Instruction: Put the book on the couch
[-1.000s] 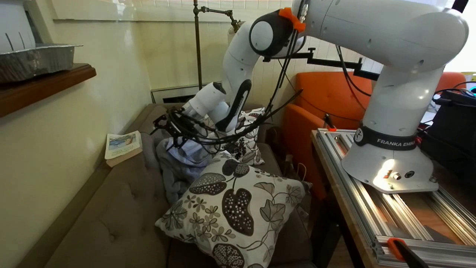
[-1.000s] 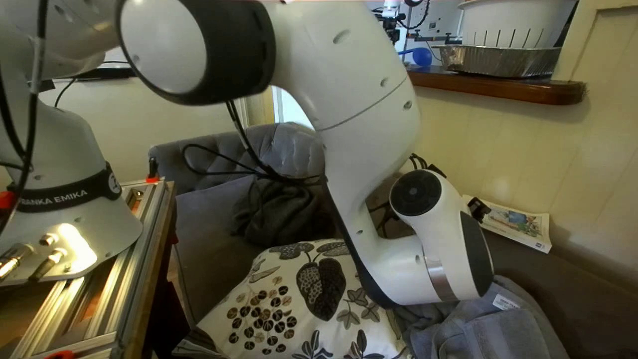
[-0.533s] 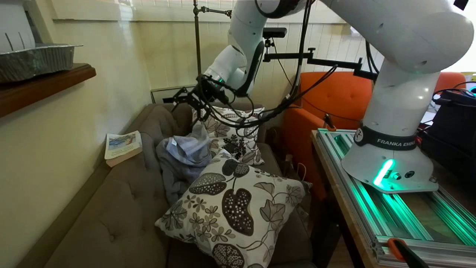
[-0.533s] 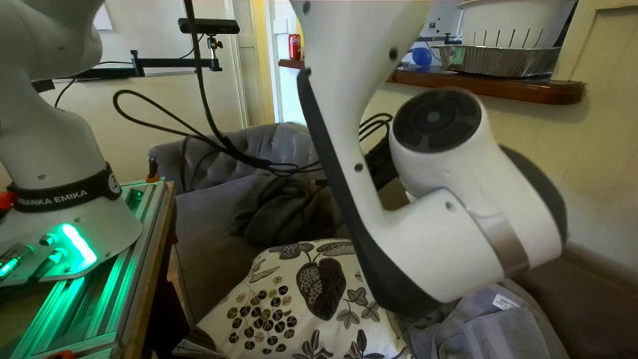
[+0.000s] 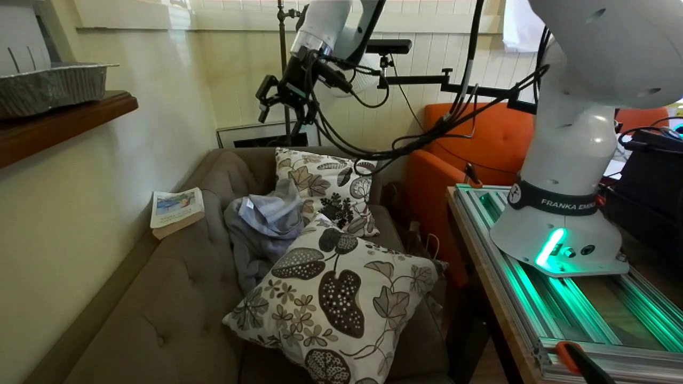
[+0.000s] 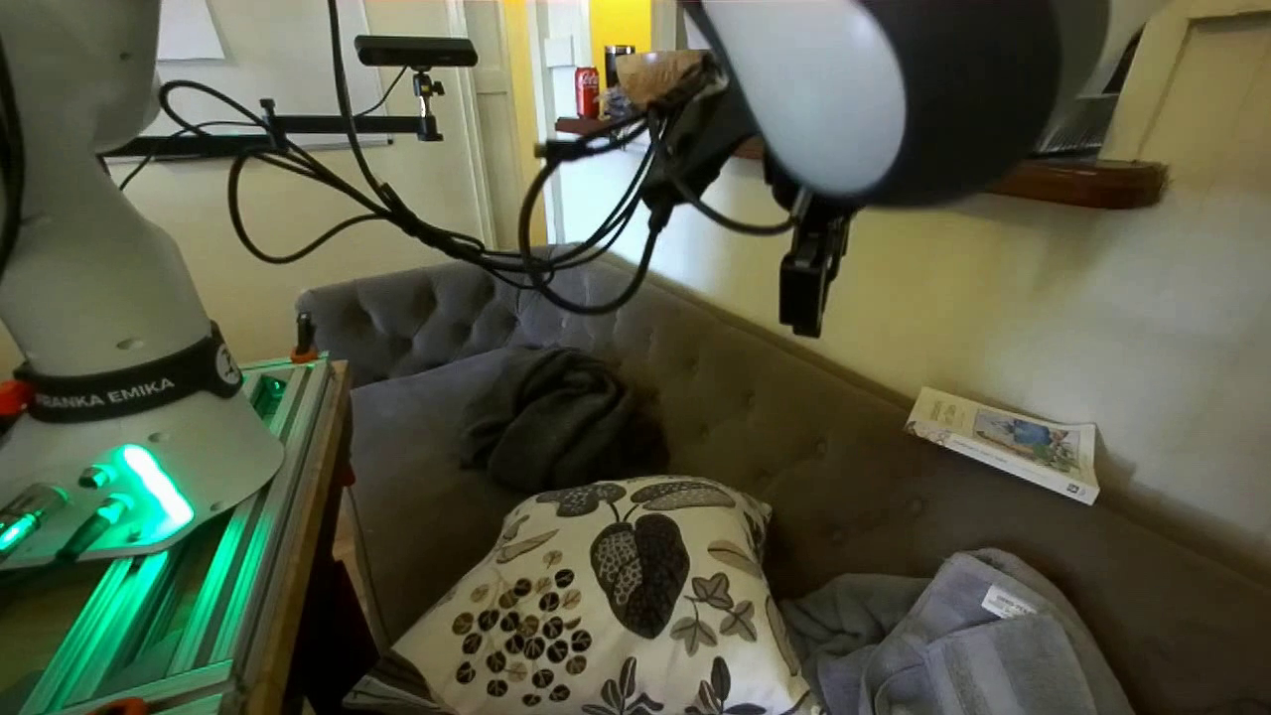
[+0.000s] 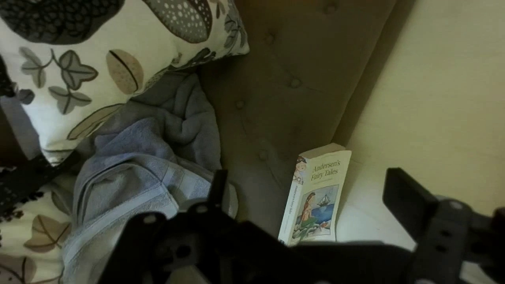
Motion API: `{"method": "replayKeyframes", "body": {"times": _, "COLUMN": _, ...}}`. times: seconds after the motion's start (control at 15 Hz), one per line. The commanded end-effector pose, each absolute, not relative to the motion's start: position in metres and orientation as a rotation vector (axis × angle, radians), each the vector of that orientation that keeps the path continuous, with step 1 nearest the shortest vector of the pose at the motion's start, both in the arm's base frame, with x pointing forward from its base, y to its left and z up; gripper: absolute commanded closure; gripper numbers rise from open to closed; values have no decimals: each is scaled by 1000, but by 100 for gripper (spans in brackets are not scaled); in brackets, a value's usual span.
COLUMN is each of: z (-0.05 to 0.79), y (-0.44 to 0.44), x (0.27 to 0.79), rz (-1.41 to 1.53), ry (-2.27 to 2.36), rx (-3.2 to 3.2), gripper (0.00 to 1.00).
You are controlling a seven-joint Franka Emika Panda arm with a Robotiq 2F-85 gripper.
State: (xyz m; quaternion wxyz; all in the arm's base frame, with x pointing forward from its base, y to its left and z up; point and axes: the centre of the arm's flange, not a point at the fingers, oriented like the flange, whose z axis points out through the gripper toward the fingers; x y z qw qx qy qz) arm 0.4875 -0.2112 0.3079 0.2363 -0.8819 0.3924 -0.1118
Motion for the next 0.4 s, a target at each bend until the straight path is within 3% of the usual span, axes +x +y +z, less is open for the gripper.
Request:
{"method": "replayKeyframes", "body": {"times": 0.0, "z": 376, "y": -156, "x": 499, "rz": -293, "ry": 1048, "rx": -2636, "gripper": 0}}
{"method": "replayKeyframes", "body": {"times": 0.13, "z": 388, "y": -136, "x": 496, "rz": -314, "ry": 1034, "rx": -2749, "gripper": 0}}
{"method": "replayKeyframes", "body": {"times": 0.2, "z": 345, "y": -184, "x": 480, "rz": -347, "ry": 995, "rx": -2651, "gripper": 0}}
{"method": "replayKeyframes", "body": {"times": 0.33, "z": 356, "y": -173, "x": 480, "rz": -368, "ry": 970, "rx": -2711, "gripper": 0}}
